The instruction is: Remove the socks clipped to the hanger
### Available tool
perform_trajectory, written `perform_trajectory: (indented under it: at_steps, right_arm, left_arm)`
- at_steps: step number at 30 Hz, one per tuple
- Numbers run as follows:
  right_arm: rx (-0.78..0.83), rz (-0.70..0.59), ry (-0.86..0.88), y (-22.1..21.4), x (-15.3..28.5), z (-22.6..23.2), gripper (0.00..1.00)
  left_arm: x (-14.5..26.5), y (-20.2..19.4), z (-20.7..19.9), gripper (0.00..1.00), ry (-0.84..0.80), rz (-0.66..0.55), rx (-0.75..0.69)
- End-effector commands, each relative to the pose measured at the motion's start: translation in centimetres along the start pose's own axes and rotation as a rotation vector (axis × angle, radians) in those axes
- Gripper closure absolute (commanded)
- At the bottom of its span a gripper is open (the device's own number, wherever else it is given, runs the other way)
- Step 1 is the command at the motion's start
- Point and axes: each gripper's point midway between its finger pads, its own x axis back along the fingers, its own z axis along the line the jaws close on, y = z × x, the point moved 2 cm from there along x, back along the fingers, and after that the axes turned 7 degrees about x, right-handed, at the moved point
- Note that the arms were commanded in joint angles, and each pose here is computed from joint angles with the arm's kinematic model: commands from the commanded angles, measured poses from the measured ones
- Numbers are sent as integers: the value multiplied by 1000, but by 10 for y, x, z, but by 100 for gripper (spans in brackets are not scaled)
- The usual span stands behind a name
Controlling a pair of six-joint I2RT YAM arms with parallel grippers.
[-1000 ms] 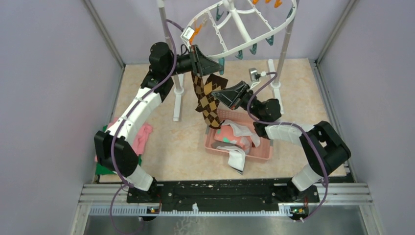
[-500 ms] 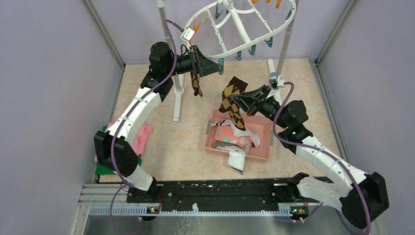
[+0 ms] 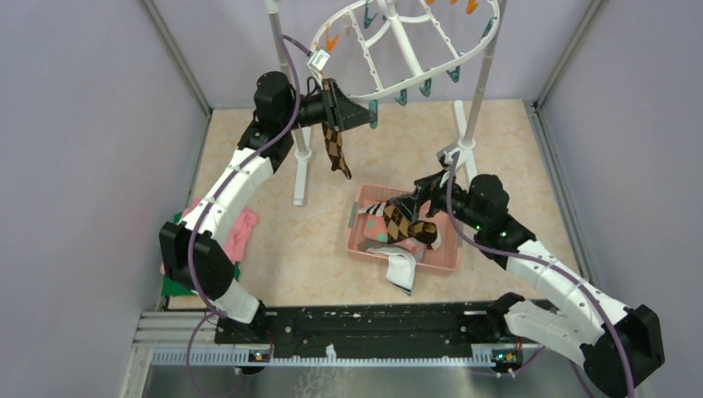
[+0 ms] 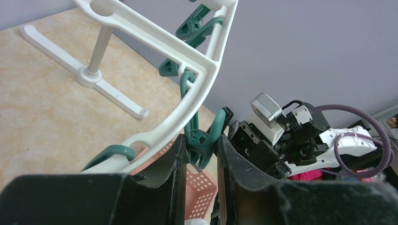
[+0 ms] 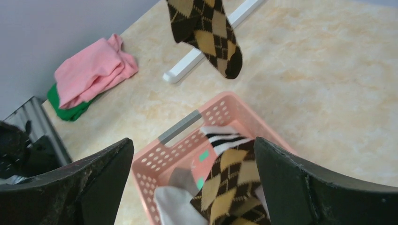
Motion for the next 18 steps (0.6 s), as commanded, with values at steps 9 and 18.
perform_trajectory:
  at_steps: [9, 18]
  right_arm:
    - [408, -320, -194, 53, -108, 0, 1]
    - [504, -474, -218, 58, -197, 18, 2]
  left_arm:
    - [4, 19, -15, 100, 13, -45, -80]
    - [0, 22, -17, 100, 14, -45, -79]
